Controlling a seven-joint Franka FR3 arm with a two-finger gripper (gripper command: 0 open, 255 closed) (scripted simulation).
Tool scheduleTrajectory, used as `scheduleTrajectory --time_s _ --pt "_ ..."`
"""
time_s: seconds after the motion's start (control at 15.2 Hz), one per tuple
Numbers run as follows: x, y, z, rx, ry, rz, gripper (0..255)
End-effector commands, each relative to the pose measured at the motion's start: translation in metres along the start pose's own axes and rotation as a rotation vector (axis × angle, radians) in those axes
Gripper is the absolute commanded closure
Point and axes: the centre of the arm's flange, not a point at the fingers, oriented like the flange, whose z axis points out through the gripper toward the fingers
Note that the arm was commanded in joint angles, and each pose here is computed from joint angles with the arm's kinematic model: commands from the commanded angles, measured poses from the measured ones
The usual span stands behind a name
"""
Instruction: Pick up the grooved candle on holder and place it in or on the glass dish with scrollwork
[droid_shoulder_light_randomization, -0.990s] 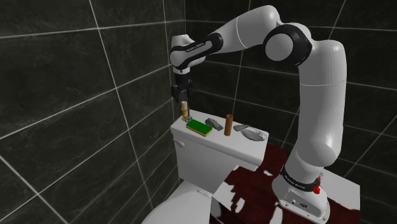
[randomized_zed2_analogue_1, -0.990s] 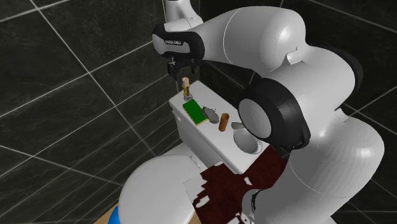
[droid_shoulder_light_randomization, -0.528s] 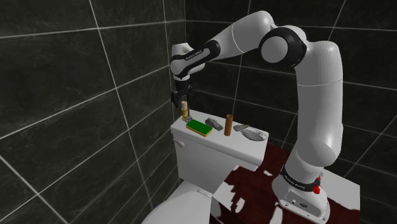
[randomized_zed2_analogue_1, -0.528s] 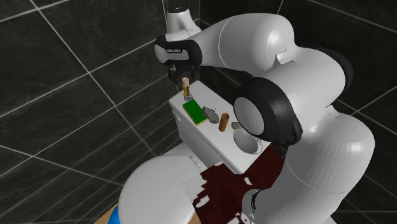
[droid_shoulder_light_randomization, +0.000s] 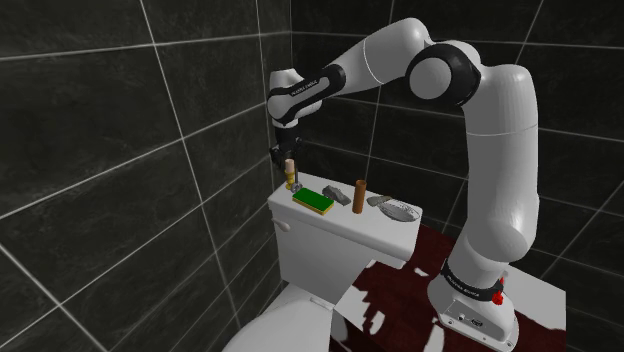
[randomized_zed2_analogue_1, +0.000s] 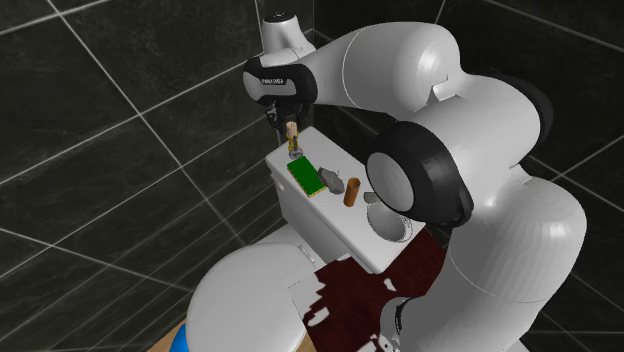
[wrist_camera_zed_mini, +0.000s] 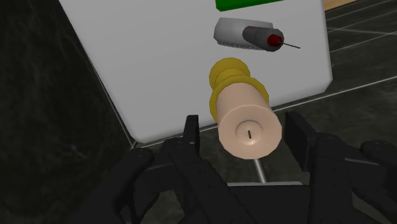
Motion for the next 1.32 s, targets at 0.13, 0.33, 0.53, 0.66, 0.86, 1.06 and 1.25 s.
scheduleTrajectory --time_s 0.13,0.33,0.53,0.66,0.86,1.06,1.25 --pt "0.000 0.000 0.000 0.000 0.000 0.000 255" --pt "0.000 0.000 0.000 0.000 0.000 0.000 255" --pt "0.000 0.000 0.000 0.000 0.000 0.000 255" --pt "0.000 0.000 -0.011 0.000 0.000 0.000 255" --pt "0.000 0.000 -0.026 0.000 0.000 0.000 255" --pt "-0.001 0.000 -0.042 0.000 0.000 0.000 255" --pt "-0.001 -0.001 -0.058 0.000 0.000 0.000 255"
